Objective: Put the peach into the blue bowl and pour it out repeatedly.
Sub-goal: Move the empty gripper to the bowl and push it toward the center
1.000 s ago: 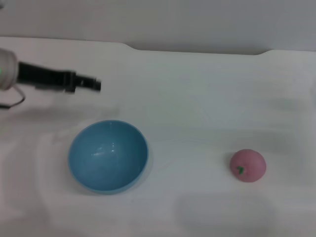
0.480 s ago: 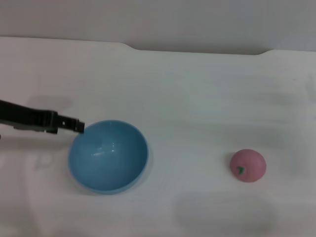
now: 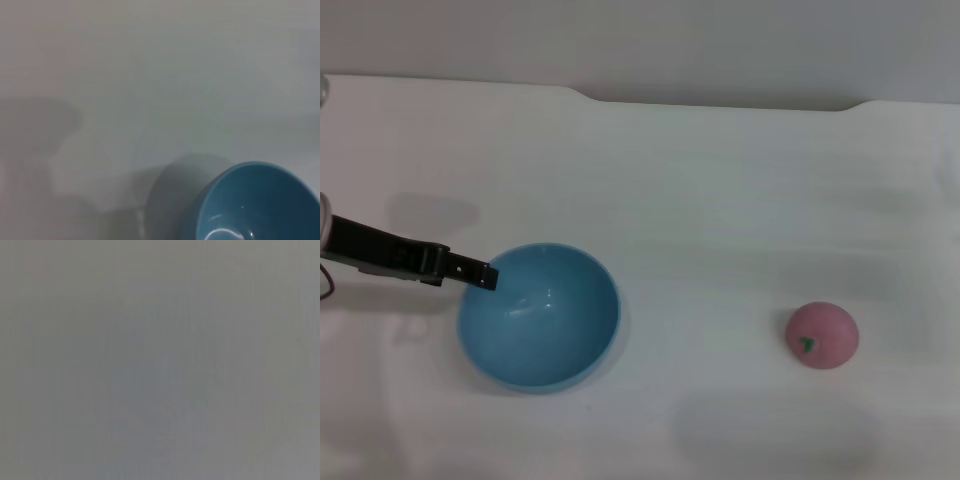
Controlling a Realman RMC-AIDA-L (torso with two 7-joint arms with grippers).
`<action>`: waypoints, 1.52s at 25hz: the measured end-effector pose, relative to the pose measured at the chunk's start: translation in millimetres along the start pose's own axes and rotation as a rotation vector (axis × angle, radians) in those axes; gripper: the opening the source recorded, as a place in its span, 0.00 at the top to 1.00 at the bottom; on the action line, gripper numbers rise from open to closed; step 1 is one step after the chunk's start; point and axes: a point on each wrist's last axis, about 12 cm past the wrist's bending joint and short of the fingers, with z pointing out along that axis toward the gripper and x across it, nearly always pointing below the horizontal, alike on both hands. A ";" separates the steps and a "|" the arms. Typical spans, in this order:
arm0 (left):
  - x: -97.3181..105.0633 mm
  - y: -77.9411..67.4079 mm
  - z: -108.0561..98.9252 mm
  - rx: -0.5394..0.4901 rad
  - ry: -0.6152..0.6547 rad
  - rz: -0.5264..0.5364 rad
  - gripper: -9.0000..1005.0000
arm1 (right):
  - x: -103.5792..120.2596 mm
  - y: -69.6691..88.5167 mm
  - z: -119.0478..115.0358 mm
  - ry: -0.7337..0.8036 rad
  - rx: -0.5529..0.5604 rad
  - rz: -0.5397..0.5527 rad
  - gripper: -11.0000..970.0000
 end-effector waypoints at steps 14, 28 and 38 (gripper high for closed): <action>-4.0 8.1 35.4 -0.015 0.085 0.017 0.18 | 1.9 -2.8 -2.9 0.003 0.014 0.008 0.28; -5.2 -4.2 60.9 -0.040 0.171 0.089 0.18 | 2.7 -3.6 -3.9 0.004 0.021 0.015 0.28; -5.0 -2.8 61.0 -0.030 0.168 0.114 0.31 | 3.2 -4.2 -4.6 0.005 0.023 0.015 0.28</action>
